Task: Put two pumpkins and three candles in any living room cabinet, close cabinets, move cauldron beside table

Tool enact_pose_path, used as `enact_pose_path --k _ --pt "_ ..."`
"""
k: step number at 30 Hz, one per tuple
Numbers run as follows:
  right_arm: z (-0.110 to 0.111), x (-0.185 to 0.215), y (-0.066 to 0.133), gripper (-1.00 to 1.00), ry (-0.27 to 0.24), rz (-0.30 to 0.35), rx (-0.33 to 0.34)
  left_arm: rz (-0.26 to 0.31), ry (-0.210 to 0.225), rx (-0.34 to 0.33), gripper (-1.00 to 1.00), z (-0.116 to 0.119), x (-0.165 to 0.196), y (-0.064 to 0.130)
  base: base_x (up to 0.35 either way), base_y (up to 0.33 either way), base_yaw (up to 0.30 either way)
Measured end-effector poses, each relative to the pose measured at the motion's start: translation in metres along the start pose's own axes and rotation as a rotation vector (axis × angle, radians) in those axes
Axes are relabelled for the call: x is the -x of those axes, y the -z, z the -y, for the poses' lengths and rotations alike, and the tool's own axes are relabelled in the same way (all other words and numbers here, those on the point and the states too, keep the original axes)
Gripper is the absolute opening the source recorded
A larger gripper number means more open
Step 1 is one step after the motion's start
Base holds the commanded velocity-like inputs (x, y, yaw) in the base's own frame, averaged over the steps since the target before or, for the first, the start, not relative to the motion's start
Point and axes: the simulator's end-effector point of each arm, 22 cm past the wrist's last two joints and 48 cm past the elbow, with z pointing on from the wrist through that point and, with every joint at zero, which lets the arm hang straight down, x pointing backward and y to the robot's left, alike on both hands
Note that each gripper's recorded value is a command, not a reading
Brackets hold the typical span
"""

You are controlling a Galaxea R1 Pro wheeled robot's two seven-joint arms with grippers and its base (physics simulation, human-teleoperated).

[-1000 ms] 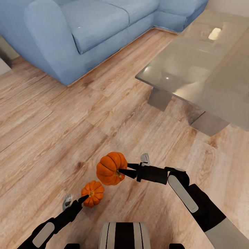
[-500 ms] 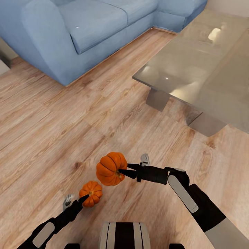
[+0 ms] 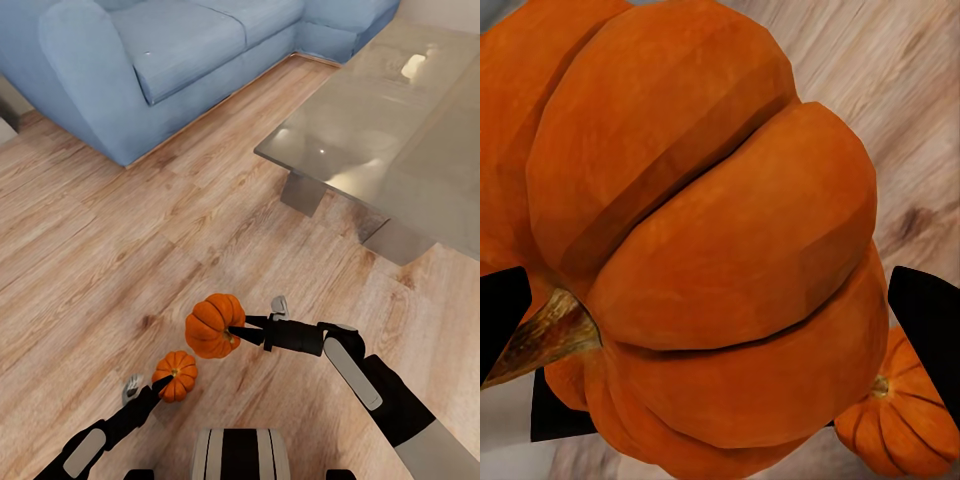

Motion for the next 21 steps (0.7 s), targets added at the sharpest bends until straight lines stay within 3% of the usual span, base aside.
enact_pose_path --k 14,21 --pt "0.000 0.000 0.000 -1.00 -0.001 -0.001 -0.001 -0.002 -0.002 0.001 -1.00 0.000 0.000 0.000 0.000 0.000 0.000" --pt "-0.012 0.009 0.002 -1.00 0.025 0.007 0.004 0.016 -0.020 0.027 -1.00 0.002 0.008 0.004 0.000 0.000 0.000"
